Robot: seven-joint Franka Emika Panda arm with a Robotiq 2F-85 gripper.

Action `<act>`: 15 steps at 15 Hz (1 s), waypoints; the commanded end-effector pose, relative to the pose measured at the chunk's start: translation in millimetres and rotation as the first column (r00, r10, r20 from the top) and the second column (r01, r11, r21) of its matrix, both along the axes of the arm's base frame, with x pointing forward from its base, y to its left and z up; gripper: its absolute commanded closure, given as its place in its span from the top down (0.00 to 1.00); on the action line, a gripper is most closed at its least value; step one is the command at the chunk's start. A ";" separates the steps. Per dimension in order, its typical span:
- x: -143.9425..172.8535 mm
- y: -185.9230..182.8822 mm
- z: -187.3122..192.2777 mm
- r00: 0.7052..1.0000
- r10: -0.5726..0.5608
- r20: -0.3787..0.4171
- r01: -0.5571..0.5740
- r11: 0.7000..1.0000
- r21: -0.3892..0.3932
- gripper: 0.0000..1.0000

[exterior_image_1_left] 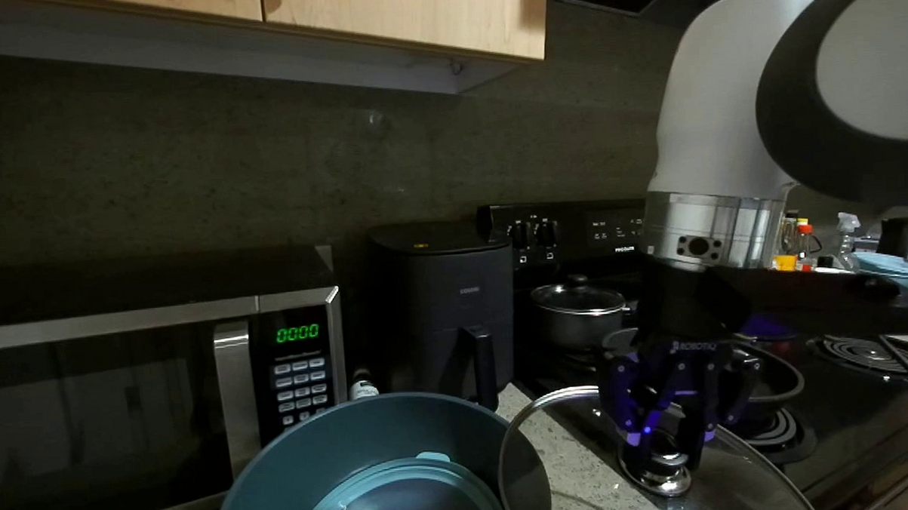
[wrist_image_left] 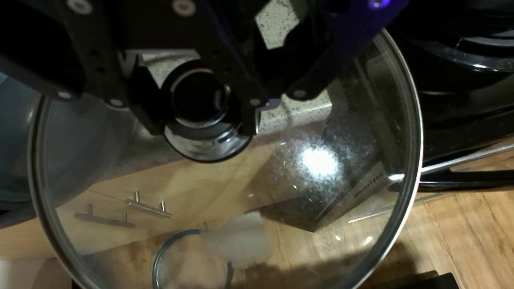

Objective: Pick up the lid from the bowl and put it on the pan

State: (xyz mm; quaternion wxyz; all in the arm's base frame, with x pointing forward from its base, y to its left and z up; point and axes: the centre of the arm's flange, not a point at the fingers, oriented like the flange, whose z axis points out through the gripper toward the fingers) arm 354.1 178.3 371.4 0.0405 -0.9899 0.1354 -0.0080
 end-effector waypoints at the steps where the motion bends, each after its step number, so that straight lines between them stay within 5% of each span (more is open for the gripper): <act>1: 1.5 -8.4 21.3 0.994 -0.067 0.087 0.070 0.997 -0.027 0.25; 6: -12.5 -80.9 63.7 0.939 -0.311 0.147 0.310 0.950 0.030 0.25; 11: -22.1 -161.2 75.0 0.828 -0.537 0.162 0.523 0.844 0.120 0.25; 12: -8.6 -142.7 63.5 0.878 -0.458 0.137 0.450 0.889 0.085 0.50; 15: -15.3 -164.1 65.3 0.848 -0.510 0.144 0.500 0.860 0.101 0.50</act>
